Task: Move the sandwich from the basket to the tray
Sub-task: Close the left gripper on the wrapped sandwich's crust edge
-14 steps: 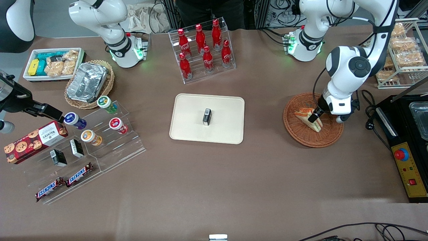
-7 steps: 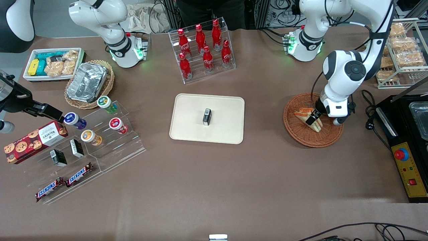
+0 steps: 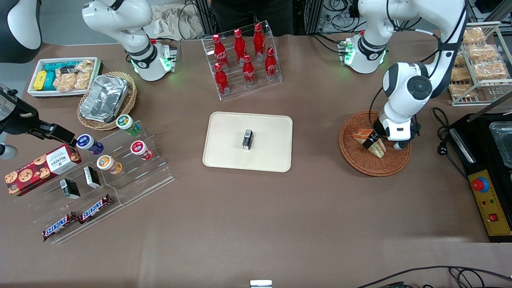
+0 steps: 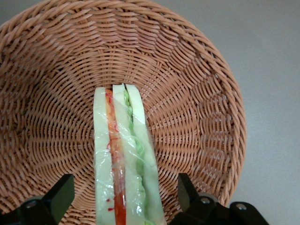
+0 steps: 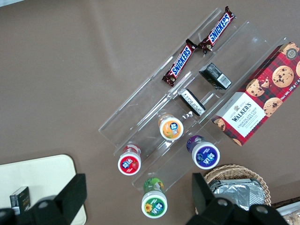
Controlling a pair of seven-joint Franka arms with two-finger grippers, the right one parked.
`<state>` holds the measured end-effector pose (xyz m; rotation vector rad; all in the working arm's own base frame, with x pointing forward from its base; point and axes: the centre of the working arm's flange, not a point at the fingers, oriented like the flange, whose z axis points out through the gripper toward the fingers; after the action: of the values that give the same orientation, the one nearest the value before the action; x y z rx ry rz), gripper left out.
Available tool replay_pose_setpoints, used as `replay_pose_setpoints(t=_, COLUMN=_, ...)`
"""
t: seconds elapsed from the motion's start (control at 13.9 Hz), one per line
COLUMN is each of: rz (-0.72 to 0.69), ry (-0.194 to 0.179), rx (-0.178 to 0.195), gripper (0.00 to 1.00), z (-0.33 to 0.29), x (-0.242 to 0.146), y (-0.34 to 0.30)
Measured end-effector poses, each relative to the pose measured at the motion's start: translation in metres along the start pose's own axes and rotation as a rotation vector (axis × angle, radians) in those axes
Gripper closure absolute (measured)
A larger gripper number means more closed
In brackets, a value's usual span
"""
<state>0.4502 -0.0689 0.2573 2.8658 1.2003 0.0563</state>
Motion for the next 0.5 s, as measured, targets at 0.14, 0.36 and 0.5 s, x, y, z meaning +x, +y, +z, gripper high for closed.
replay_pose_setpoints(t=0.14, rz=0.000, ry=0.000, rx=0.001, gripper=0.22, z=0.0003, x=-0.0001, y=-0.0002)
replay_pose_setpoints(t=0.36, rz=0.000, ry=0.000, rx=0.000, gripper=0.53, z=0.0002, x=-0.0001, y=-0.0001)
replay_pose_setpoints(t=0.5, rz=0.001, ry=0.002, rx=-0.002, gripper=0.66, z=-0.0006, x=0.0004, y=0.0006)
